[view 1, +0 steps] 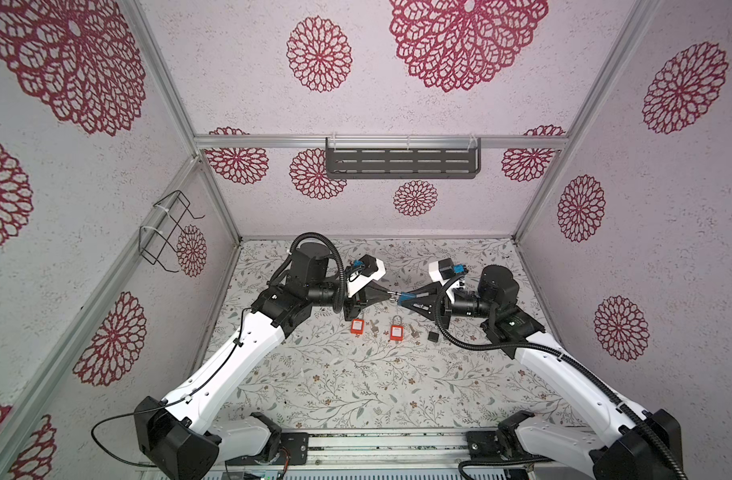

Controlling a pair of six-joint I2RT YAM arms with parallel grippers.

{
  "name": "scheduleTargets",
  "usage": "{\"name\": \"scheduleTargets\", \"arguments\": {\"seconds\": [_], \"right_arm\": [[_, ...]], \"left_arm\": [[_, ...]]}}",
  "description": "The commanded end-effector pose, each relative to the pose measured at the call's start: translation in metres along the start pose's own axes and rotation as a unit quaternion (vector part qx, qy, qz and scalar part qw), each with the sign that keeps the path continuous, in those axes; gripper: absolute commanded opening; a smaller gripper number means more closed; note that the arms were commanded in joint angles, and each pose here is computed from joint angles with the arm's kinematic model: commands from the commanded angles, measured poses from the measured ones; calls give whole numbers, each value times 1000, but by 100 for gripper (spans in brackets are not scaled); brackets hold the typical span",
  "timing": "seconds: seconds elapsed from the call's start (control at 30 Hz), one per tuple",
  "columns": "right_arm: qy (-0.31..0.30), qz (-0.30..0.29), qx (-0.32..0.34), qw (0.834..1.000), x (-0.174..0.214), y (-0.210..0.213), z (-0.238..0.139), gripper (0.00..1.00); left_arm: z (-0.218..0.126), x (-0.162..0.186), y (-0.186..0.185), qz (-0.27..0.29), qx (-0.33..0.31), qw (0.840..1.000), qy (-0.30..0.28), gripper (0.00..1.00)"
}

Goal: Lock with the key

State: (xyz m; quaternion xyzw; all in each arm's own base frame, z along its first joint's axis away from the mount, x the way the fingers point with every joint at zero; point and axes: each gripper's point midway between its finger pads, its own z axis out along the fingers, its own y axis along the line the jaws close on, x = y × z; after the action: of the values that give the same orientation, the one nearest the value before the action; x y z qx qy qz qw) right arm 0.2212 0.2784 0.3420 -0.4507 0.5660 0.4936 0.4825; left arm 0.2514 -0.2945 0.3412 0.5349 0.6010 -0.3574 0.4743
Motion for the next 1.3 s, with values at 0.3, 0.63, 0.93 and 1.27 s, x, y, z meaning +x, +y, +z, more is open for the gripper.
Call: {"name": "scheduleTargets", "arguments": {"seconds": [0.3,0.63,0.93,1.27], "right_arm": [[-10,-59,-20,998,-12,1,3,0],[-29,-100,-15,994,-19,-3,6,0],[-41,-64,-46,996,-20,2,10,0],[-48,-87,-33,995,-23,-6,14,0]], "left_arm": [[1,-10,-6,-13,35,999,-14,0],[6,-1,-9,-35,53,998,-8,0],[20,8,-10,-9,41,999,17,0],[29,7,-18,-31,70,997,12,0]]}}
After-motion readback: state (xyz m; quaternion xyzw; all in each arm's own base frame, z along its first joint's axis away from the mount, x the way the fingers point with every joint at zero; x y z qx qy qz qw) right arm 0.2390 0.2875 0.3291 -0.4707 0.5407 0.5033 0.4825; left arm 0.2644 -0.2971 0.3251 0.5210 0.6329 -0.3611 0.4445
